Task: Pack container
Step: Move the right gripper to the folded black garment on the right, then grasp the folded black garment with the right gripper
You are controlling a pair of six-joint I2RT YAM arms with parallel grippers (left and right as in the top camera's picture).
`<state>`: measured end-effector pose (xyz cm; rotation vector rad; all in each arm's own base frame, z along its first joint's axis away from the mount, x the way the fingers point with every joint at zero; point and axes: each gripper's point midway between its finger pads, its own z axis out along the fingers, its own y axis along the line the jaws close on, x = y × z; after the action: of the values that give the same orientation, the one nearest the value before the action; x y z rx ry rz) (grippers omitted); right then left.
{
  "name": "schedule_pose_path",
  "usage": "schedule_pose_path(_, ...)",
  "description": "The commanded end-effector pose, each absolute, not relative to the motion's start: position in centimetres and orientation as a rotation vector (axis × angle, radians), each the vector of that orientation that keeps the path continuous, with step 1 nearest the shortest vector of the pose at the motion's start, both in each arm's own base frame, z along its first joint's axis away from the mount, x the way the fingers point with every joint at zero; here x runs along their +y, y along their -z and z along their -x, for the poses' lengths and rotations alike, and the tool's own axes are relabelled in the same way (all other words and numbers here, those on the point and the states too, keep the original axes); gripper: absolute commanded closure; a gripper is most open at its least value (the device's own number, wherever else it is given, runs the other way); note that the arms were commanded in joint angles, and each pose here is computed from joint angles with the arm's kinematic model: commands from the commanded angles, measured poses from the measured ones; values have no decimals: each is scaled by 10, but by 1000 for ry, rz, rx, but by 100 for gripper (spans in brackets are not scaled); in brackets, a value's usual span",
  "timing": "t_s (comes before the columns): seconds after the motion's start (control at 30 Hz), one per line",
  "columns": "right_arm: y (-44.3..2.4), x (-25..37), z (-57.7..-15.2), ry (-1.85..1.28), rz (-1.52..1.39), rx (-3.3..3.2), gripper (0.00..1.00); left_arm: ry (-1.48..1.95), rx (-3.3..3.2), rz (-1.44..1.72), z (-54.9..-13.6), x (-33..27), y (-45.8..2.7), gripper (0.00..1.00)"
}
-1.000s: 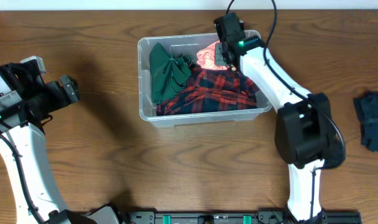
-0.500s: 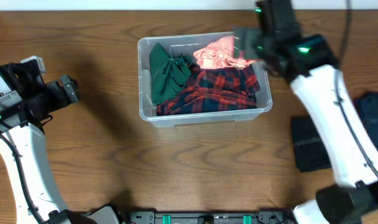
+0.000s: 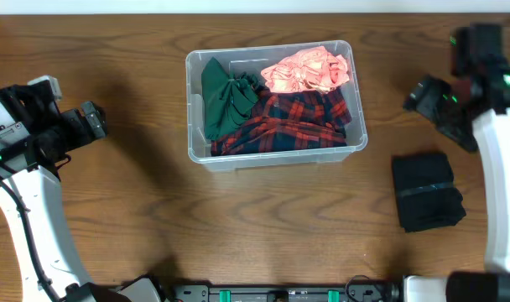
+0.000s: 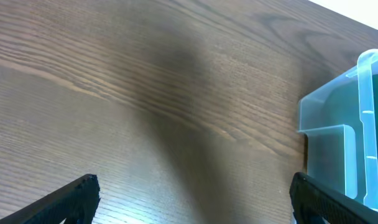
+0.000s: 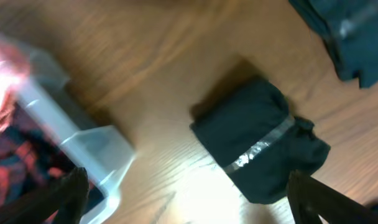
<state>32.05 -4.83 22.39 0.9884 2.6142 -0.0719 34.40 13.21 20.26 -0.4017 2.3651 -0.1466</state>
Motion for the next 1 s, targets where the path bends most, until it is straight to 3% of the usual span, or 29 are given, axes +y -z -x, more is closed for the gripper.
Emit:
schedule_pose_path(0.0, -210, -56, -294, -29, -1146, 2563, 1, 149, 2360, 390, -345, 133, -205, 2)
schedule_pose_path(0.5, -107, -88, -195, -5, -1546, 2426, 1, 149, 2360, 390, -345, 133, -205, 2)
schedule_pose_path(0.97, -43, -94, -184, -31, -1612, 2383, 1, 149, 2360, 390, -345, 133, -205, 2)
